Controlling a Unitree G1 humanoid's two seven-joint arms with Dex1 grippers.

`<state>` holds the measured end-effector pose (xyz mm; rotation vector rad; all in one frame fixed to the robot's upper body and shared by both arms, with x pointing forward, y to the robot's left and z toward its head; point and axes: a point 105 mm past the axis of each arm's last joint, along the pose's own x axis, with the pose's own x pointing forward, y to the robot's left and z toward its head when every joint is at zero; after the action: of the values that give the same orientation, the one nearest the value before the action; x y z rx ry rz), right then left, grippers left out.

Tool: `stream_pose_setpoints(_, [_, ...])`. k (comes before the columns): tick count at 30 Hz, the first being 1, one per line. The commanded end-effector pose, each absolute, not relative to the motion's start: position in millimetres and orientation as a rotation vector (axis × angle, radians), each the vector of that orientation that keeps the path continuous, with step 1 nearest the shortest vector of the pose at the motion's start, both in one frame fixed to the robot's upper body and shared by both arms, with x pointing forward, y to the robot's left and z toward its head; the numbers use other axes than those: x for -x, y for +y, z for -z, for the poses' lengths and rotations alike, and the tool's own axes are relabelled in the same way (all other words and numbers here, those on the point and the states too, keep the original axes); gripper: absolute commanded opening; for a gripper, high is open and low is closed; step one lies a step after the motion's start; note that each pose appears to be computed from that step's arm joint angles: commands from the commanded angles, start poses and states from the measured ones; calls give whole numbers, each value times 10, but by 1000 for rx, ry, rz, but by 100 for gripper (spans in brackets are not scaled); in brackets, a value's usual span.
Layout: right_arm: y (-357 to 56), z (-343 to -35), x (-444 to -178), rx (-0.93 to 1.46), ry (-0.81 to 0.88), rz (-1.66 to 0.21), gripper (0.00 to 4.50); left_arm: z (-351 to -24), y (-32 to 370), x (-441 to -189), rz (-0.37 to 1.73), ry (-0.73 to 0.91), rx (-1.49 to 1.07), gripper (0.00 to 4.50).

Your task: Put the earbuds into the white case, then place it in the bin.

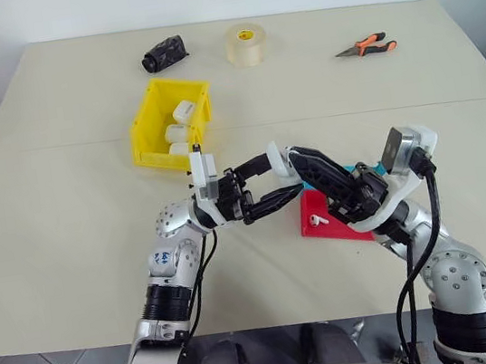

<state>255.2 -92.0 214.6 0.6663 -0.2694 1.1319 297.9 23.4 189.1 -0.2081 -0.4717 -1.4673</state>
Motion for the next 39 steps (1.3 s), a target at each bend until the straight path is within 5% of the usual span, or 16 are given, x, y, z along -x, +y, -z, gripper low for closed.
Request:
stream_pose_setpoints(1, [-916, -2067, -2525, -645, -244, -1128, 71, -2140, 218, -2940, 1467, -584, 216, 280])
stream_pose_setpoints(17, [-805, -2260, -2579, -678, -323, -1143, 71, -2114, 187, -2905, 1483, -585, 208, 280])
stream_pose_setpoints(31, [-810, -1873, -2611, -639, -197, -1077, 71, -2234, 217, -2966, 1426, -622, 242, 280])
stream_pose_setpoints(39, [-868, -1923, -2633, -630, -215, -1060, 71, -2220, 231, -2938, 1442, -618, 218, 280])
